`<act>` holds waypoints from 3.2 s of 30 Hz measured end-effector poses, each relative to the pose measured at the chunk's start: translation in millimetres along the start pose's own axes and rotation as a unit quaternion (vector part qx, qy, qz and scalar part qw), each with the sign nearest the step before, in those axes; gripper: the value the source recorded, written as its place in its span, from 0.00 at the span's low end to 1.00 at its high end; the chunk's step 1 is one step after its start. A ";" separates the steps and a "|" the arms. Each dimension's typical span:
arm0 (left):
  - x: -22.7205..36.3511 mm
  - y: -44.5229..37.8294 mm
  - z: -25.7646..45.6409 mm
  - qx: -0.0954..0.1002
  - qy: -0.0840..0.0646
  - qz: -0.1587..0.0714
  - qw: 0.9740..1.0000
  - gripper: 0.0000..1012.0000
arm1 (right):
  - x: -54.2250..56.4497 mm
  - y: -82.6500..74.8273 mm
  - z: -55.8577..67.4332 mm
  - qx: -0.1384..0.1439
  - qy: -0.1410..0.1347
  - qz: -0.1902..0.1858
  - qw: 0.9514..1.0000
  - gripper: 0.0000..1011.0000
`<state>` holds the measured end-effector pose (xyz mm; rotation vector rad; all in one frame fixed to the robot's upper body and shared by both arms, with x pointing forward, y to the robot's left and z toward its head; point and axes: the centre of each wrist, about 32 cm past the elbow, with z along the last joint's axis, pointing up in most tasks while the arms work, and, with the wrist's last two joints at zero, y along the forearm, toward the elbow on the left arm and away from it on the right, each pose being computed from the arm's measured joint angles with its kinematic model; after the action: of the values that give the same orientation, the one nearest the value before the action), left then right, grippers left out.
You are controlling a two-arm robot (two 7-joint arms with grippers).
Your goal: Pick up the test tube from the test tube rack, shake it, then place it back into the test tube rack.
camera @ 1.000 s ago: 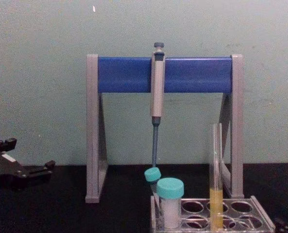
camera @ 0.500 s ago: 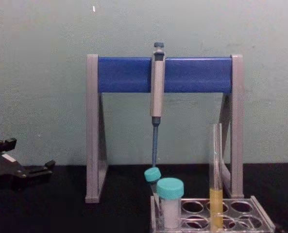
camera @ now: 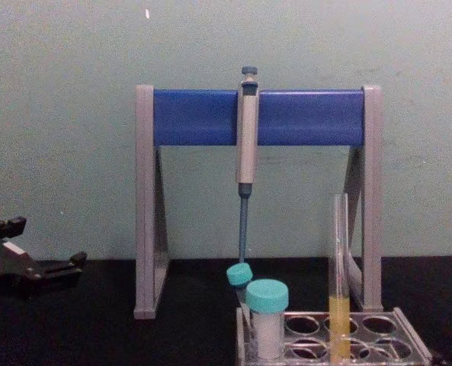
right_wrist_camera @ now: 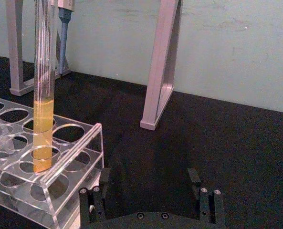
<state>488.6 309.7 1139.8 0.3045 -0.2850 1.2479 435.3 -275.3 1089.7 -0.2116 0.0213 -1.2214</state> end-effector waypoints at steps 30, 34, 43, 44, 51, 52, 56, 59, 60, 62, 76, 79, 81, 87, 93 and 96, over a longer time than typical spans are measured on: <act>0.0 0.0 0.0 0.000 0.000 0.000 1.000 1.00 | 0.1 -0.1 0.3 0.001 0.000 0.000 1.000 0.99; 0.0 0.0 0.0 0.000 0.000 0.000 1.000 1.00 | 0.1 -0.1 0.3 0.001 0.000 0.000 1.000 0.99; 0.0 0.0 0.0 0.000 0.000 0.000 1.000 1.00 | 0.1 -0.1 0.3 0.001 0.000 0.000 1.000 0.99; 0.0 0.0 0.0 0.000 0.000 0.000 1.000 1.00 | 0.1 -0.1 0.3 0.000 0.000 0.000 1.000 0.99; 0.0 0.0 0.0 0.000 0.000 0.000 1.000 1.00 | 0.1 -0.1 0.3 0.000 0.000 0.000 1.000 0.99; 0.0 0.0 0.0 0.000 0.000 0.000 1.000 1.00 | 0.1 -0.1 0.3 0.000 0.000 0.000 1.000 0.99; 0.0 0.0 0.0 0.000 0.000 0.000 1.000 1.00 | 0.1 -0.1 0.3 0.000 0.000 0.000 1.000 0.99; 0.0 0.0 0.0 0.000 0.000 0.000 1.000 1.00 | 0.1 -0.1 0.3 0.001 0.000 0.000 1.000 0.99; 0.0 0.0 0.0 0.000 0.000 0.000 1.000 1.00 | 0.1 -0.1 0.3 0.000 0.000 0.000 1.000 0.99; 0.0 0.0 0.0 0.000 0.000 0.000 1.000 1.00 | 0.1 -0.1 0.3 0.000 0.000 0.000 1.000 0.99; 0.0 0.0 0.0 0.000 0.000 0.000 1.000 1.00 | 0.1 -0.1 0.3 0.000 0.001 0.000 1.000 0.99; 0.0 0.0 0.0 0.000 0.000 0.000 1.000 1.00 | 0.1 -0.1 0.3 0.000 0.000 0.000 1.000 0.99; 0.0 0.0 0.0 0.000 0.000 0.000 1.000 1.00 | 0.1 -0.1 0.3 0.000 0.000 0.000 1.000 0.99; 0.0 0.0 0.0 0.000 0.000 0.000 1.000 1.00 | 0.1 -0.1 0.3 0.001 0.001 0.000 1.000 0.99; 0.0 0.0 0.0 0.000 0.000 0.000 1.000 1.00 | 0.1 -0.1 0.3 0.000 0.000 0.000 1.000 0.99; 0.0 0.0 0.0 0.000 0.000 0.000 1.000 1.00 | 0.1 -0.1 0.3 0.000 0.000 0.000 1.000 0.99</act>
<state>488.6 309.7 1139.8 0.3045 -0.2850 1.2479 435.4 -275.4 1089.9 -0.2102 0.0216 -1.2218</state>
